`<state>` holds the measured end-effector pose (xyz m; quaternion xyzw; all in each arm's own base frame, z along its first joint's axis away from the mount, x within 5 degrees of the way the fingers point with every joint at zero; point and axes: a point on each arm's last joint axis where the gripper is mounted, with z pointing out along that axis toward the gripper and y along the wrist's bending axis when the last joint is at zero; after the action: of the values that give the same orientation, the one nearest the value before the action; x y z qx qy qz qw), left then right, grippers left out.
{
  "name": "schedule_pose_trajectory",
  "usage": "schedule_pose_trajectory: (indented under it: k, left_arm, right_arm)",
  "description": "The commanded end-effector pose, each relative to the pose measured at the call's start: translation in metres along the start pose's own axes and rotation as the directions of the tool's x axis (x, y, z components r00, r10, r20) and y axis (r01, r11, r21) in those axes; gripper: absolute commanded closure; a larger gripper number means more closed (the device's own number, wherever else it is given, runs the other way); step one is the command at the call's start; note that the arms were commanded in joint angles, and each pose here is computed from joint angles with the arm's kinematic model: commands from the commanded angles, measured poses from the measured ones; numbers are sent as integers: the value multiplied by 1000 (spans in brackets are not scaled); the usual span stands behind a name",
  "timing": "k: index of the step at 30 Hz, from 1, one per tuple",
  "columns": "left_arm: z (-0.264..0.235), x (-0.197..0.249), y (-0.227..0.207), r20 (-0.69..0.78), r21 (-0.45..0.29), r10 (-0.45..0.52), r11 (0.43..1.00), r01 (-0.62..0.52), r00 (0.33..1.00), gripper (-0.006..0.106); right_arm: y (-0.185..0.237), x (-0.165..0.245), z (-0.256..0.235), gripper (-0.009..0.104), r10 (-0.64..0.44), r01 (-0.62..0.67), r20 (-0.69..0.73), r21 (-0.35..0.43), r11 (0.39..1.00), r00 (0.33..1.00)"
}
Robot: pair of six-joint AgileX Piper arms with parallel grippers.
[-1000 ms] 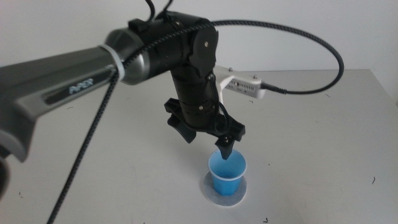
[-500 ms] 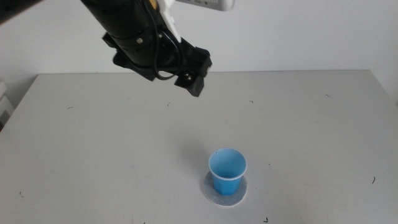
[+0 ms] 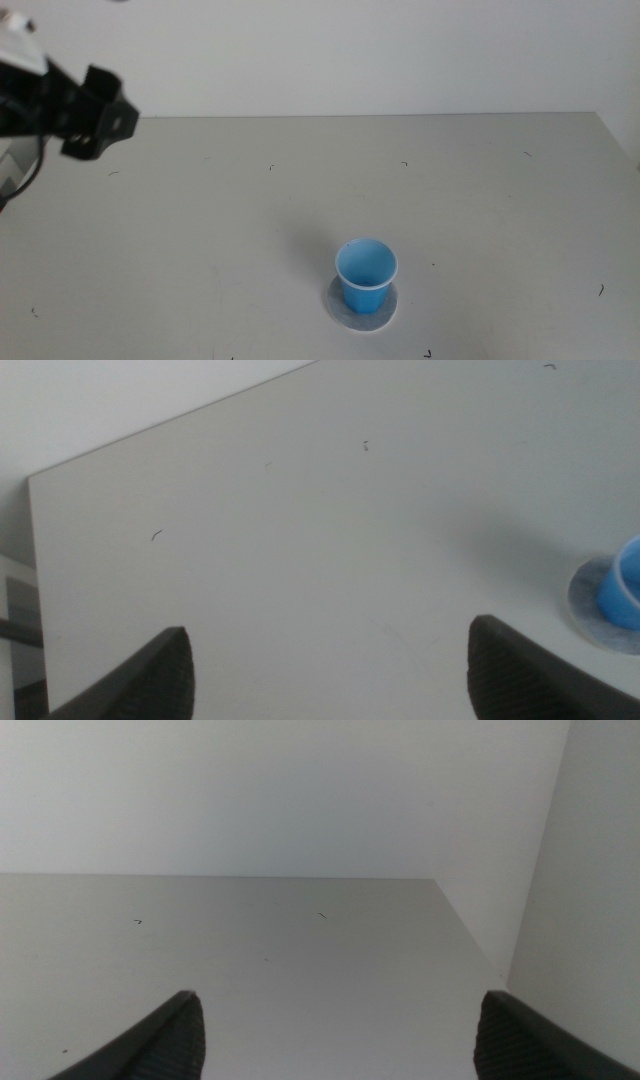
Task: Place an empty cup on a cup mat.
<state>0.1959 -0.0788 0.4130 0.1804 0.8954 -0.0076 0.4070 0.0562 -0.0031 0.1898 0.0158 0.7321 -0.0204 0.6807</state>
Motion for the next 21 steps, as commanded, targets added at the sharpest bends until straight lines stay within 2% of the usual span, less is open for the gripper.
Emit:
schedule_pose_trajectory:
  k: [1, 5, 10, 14, 17, 21]
  left_arm:
    - [-20, 13, 14, 161, -9, -42, 999, 44, 986, -5]
    - [-16, 58, 28, 215, -67, -58, 995, 74, 975, -5]
    - [-15, 112, 32, 296, -135, -133, 975, 179, 946, -5]
    - [-10, 149, 30, 378, -182, -147, 956, 229, 914, -5]
    - [-4, 173, 25, 438, -197, -139, 949, 245, 888, -5]
    - [8, 206, 15, 499, -177, -154, 945, 275, 853, -5]
  right_arm:
    - [0, -12, -3, 1, -17, 17, 109, -1, 1000, 994]
    - [0, -12, -3, 1, -17, 17, 109, -1, 1000, 994]
    - [0, -12, -3, 1, -17, 17, 109, -1, 1000, 994]
    - [0, -12, -3, 1, -17, 17, 109, -1, 1000, 994]
    - [0, -12, -3, 1, -17, 17, 109, -1, 1000, 994]
    - [0, -12, -3, 1, -17, 17, 109, -1, 1000, 994]
